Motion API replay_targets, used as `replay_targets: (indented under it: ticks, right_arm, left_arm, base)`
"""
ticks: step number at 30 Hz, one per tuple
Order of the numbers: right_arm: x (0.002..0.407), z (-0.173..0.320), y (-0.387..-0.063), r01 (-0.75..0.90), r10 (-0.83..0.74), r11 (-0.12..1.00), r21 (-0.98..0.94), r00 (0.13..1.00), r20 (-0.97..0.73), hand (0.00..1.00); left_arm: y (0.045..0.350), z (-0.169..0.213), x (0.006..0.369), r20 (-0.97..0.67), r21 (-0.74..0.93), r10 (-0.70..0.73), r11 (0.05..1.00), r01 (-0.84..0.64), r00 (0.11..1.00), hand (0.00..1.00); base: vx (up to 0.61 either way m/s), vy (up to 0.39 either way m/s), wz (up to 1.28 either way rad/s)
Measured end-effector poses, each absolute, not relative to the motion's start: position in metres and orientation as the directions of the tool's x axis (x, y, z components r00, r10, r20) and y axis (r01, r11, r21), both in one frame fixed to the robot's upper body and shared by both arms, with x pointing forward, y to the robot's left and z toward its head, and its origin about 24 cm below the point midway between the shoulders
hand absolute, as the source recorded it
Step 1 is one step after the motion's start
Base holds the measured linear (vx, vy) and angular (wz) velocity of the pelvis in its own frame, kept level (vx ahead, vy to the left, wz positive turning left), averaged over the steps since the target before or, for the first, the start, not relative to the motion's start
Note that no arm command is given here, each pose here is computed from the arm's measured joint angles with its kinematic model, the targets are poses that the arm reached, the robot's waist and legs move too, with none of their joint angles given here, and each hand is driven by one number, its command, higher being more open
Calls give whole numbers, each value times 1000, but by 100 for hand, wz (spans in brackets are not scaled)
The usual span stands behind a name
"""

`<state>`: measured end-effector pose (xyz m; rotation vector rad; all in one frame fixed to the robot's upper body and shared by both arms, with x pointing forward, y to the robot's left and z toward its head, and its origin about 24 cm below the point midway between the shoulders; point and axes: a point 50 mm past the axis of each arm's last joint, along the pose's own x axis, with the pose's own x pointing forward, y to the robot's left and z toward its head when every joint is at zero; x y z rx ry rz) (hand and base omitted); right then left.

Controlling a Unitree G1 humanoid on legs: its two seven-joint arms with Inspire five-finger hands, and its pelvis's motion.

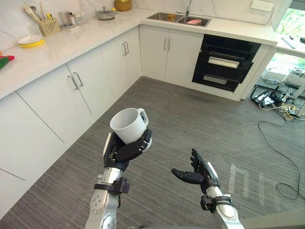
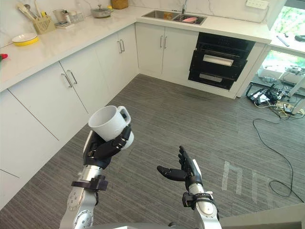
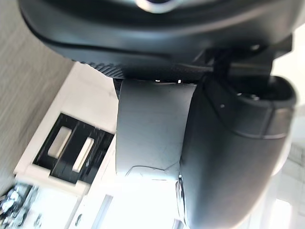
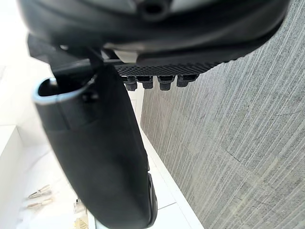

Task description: Walk over to the sink, pick up the cup, carry it to the dishwasher, place the cup inside the dishwasher, then close the dishwasher door

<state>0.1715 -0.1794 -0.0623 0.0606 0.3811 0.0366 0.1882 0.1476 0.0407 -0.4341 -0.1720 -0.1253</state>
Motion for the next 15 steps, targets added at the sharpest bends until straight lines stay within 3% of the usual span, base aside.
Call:
replay_targets:
  ticks: [15]
  right_arm:
    - [172,-60,-175,-98,114,993,63,925,-362,100]
  left_arm:
    - [146,27,170,119,-431,-79,894,123,990,0]
  base:
    - [-16,-44,-19]
